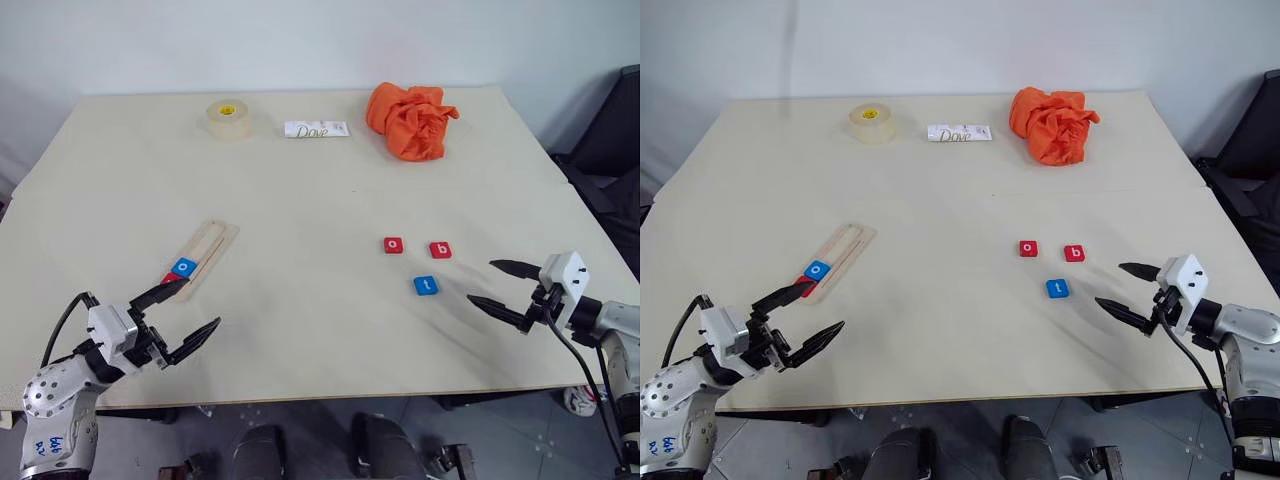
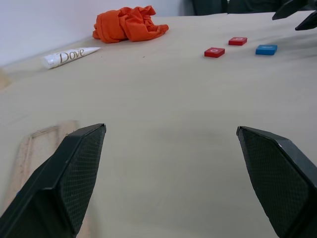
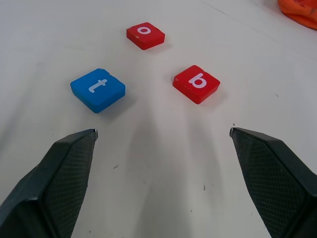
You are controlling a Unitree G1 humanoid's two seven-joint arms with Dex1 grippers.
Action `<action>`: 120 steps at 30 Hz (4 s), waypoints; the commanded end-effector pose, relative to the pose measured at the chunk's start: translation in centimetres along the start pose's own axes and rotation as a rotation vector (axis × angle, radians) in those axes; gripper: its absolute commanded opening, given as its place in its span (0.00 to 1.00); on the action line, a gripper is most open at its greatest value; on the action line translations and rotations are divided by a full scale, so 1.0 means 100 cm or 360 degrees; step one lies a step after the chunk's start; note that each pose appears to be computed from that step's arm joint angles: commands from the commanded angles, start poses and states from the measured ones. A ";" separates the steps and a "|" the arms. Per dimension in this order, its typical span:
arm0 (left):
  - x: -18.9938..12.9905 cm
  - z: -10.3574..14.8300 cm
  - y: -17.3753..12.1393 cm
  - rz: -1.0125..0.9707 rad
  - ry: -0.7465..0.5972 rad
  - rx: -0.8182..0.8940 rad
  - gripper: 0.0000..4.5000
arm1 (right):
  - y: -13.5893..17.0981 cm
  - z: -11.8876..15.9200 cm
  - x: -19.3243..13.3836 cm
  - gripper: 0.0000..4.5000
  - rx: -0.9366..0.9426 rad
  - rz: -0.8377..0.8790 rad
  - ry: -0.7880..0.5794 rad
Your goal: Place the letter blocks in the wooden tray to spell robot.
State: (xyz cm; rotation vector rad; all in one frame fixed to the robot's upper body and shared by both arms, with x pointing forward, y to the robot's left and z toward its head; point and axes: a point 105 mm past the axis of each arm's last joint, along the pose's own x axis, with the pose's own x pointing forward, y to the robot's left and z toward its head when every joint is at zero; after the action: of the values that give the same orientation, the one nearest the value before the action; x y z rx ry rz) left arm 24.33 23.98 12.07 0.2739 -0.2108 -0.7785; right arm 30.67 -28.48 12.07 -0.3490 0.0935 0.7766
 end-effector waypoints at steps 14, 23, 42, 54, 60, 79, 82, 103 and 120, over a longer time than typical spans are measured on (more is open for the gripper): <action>-0.015 0.016 0.020 0.0302 0.0098 0.0037 1.00 | -0.004 0.035 0.020 0.99 -0.0063 0.0043 -0.0120; -0.066 0.016 0.019 0.0565 0.0290 -0.0005 1.00 | -0.013 0.049 0.035 0.99 0.0002 -0.0001 -0.0180; -0.040 0.000 0.066 0.0778 0.0533 -0.0141 1.00 | -0.003 0.071 0.066 0.99 -0.0005 0.0080 -0.0285; -0.001 -0.014 0.077 0.0654 0.0684 -0.0230 1.00 | -0.003 0.069 0.062 0.99 0.0025 0.0020 -0.0291; 0.005 -0.019 0.080 0.0652 0.0727 -0.0241 1.00 | -0.001 0.068 0.057 0.99 0.0031 0.0014 -0.0287; 0.017 -0.052 0.072 0.0489 0.0938 -0.0422 1.00 | 0.000 0.066 0.048 0.99 0.0023 -0.0027 -0.0282; 0.014 -0.056 0.070 0.0506 0.0972 -0.0460 1.00 | -0.001 0.066 0.048 0.99 0.0021 -0.0030 -0.0284; 0.018 -0.042 0.067 0.0383 0.0850 -0.0346 0.75 | -0.003 0.071 0.049 1.00 -0.0019 0.0000 -0.0299; 0.101 0.008 0.004 -0.0814 0.0693 0.0053 0.75 | 0.012 0.060 0.031 1.00 -0.0052 0.0106 -0.0216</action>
State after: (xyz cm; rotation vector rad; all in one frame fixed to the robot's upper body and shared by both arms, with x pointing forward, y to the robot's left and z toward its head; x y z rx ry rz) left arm 31.33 17.54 13.22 0.4726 0.2841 -1.1569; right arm 32.44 -23.34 15.06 -0.2889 0.0167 0.8460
